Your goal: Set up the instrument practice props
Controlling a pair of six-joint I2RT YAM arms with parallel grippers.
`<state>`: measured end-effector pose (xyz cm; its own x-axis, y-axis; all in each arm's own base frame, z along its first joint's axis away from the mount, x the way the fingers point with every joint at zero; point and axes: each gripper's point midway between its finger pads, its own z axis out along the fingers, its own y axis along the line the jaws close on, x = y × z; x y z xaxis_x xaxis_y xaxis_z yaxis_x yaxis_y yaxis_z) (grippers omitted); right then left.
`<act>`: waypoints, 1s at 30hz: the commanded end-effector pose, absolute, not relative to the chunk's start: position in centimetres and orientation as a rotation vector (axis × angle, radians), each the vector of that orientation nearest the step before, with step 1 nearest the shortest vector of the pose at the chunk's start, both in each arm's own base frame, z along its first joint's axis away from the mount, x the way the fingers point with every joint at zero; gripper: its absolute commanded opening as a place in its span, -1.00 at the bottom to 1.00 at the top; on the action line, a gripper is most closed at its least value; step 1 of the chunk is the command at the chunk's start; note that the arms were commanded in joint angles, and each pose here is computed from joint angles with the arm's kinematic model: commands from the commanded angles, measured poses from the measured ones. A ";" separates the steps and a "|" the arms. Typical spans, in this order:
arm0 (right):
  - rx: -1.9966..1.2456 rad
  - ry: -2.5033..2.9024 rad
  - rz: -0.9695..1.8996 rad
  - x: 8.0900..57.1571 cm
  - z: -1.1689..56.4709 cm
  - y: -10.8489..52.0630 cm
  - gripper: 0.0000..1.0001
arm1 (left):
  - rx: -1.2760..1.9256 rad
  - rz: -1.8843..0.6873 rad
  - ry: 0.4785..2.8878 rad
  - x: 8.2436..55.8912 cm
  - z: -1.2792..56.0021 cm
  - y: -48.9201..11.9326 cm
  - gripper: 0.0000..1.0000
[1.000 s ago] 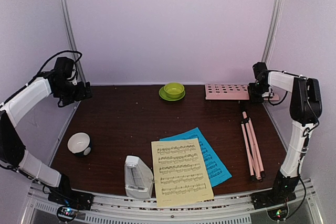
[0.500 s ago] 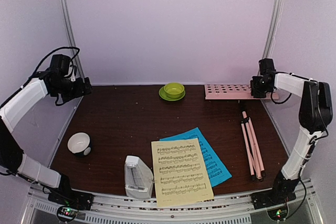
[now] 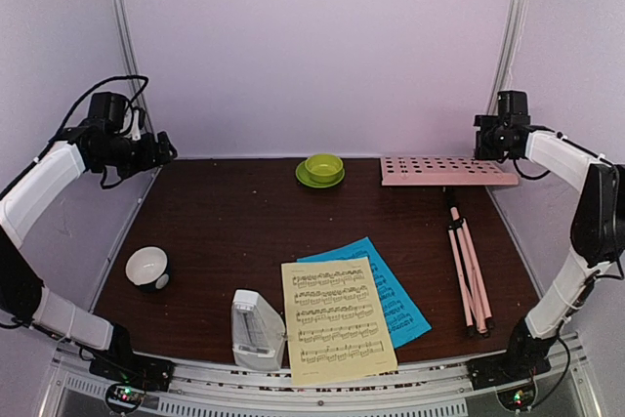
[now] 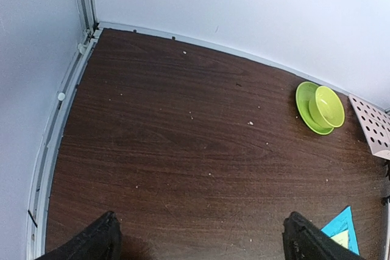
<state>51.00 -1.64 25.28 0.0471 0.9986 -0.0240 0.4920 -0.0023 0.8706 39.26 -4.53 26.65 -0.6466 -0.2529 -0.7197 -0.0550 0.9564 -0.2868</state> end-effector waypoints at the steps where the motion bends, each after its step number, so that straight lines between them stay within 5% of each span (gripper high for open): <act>1: 1.717 1.695 0.714 49.0 21.0 -1.9 0.56 | -0.212 -0.312 2.192 39.5 28.7 -4.2 0.89; 7: 1.768 1.747 0.583 48.4 18.2 -2.6 0.93 | -0.222 -0.301 2.205 39.3 28.0 -4.1 0.91; 18: 1.821 1.754 0.505 51.1 14.6 -3.7 0.93 | -0.210 -0.283 2.214 39.7 27.7 -4.0 0.91; 24: 1.843 1.735 0.494 52.2 13.0 -4.2 0.82 | -0.194 -0.269 2.216 39.8 27.7 -3.9 0.92; 30: 1.844 1.679 0.532 52.6 12.0 -4.6 0.51 | -0.168 -0.281 2.217 40.1 27.8 -4.2 0.92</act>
